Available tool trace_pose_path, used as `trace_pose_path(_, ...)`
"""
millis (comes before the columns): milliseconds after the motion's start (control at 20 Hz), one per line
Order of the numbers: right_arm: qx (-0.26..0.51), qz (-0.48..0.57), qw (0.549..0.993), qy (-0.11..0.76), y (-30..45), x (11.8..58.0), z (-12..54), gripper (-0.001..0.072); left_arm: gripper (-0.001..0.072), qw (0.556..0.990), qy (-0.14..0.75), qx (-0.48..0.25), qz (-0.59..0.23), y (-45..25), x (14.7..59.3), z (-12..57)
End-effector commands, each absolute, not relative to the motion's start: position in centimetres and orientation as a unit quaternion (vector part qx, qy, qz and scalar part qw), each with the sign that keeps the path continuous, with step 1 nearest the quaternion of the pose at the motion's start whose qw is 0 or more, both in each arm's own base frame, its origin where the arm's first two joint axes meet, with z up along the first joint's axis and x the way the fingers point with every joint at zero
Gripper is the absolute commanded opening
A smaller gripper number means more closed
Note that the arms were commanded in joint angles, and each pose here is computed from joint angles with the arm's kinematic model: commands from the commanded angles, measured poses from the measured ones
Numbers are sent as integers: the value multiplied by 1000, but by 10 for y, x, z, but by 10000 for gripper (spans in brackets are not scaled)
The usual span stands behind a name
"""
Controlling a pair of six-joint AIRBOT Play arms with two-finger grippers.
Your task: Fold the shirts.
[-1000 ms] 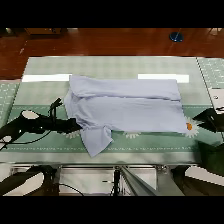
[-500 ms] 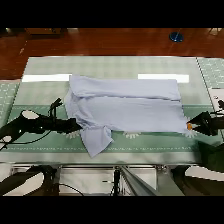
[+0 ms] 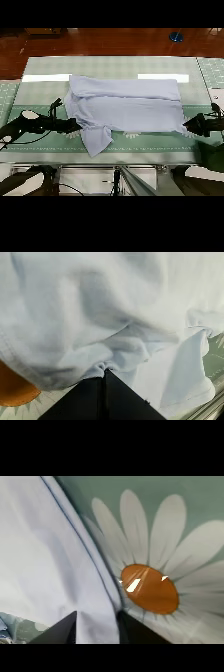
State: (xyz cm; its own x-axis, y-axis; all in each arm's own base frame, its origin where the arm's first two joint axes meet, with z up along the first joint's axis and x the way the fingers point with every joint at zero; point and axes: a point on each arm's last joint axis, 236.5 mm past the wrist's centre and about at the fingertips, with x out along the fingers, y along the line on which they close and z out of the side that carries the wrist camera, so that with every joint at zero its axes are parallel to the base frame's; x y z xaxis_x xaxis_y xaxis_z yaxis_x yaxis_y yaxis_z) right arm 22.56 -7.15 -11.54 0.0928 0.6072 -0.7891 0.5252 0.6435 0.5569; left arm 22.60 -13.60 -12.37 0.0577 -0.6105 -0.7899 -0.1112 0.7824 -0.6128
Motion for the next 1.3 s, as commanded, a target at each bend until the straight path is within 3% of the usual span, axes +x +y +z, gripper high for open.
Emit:
trace_pose_path(0,391,56,613,684,-56,233,-118,257,25,680,659,-266,-180,-133,228,-126)
trace_pose_path(100,383,67,618,683,-50,240,-114,82,24,680,659,-266,-180,-133,228,-126)
trace_pose_path(200,387,74,639,660,-51,255,-95,22,24,681,658,-266,-180,-133,229,-126)
trace_pose_path(450,391,83,729,555,-57,308,-25,21,24,698,630,-265,-213,-140,253,-92)
trace_pose_path(800,413,138,758,486,-22,341,23,21,23,751,527,-282,-281,-160,323,10)
trace_pose_path(1050,415,107,803,414,-28,388,35,21,22,824,427,-256,-271,-146,393,78)
trace_pose_path(1250,383,86,843,368,-48,418,63,21,22,833,415,-258,-260,-136,430,81)
